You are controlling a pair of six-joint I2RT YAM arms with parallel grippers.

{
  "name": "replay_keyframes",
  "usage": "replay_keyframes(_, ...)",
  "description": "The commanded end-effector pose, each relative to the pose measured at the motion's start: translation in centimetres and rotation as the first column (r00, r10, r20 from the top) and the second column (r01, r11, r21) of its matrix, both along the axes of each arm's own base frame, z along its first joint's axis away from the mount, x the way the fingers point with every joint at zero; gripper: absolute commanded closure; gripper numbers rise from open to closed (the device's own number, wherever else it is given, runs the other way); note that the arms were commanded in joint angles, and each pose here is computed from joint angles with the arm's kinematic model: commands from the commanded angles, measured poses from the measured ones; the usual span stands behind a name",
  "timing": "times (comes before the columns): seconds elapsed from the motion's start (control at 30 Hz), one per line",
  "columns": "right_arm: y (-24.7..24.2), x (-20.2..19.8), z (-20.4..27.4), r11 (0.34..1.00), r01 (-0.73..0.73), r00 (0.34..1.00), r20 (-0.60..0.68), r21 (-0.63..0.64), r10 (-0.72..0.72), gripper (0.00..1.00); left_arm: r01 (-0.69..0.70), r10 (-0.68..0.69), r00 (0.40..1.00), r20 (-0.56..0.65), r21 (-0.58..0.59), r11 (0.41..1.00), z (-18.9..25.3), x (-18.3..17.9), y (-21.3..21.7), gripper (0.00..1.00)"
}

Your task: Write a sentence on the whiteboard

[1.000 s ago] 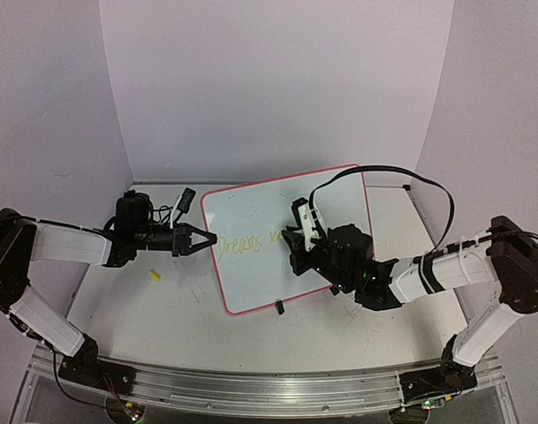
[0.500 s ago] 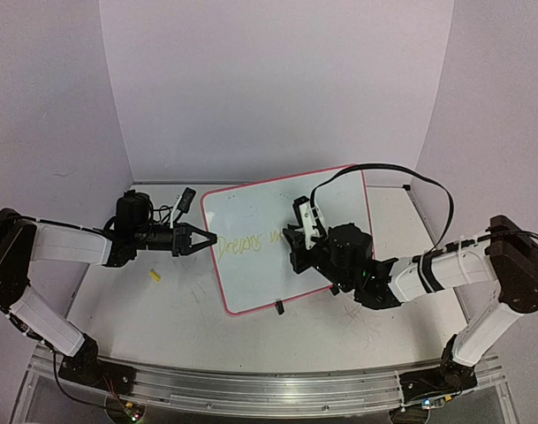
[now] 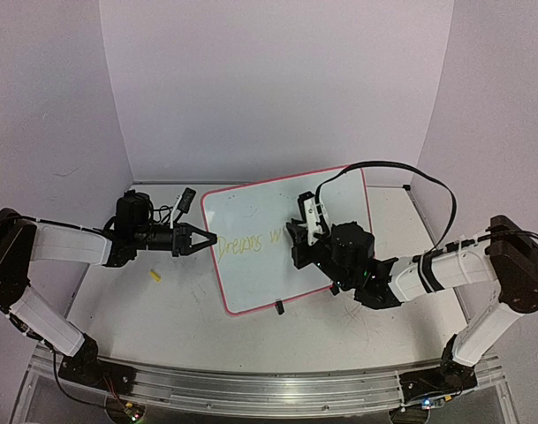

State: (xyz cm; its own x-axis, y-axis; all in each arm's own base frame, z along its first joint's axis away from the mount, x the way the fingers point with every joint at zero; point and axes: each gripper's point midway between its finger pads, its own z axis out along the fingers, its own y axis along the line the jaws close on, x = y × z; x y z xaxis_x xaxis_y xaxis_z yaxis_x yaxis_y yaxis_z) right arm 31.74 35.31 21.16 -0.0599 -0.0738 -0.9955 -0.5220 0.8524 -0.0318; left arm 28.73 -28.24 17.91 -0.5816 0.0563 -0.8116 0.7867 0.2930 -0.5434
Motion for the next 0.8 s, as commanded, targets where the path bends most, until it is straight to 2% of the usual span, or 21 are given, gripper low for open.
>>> replay_keyframes(0.0, -0.6, 1.0, 1.8, 0.997, 0.06, 0.998, 0.022, 0.054, -0.061, 1.0, 0.013, -0.014, 0.997, 0.077, 0.021, 1.0, 0.3, 0.1, -0.6, 1.0)
replay_keyframes(0.77, 0.7, 0.5, 0.2, 1.0, -0.019, 1.0, -0.017, 0.023, 0.019, 1.0, 0.012, -0.013, 0.997, 0.079, 0.019, 1.0, 0.5, 0.0, -0.6, 1.0)
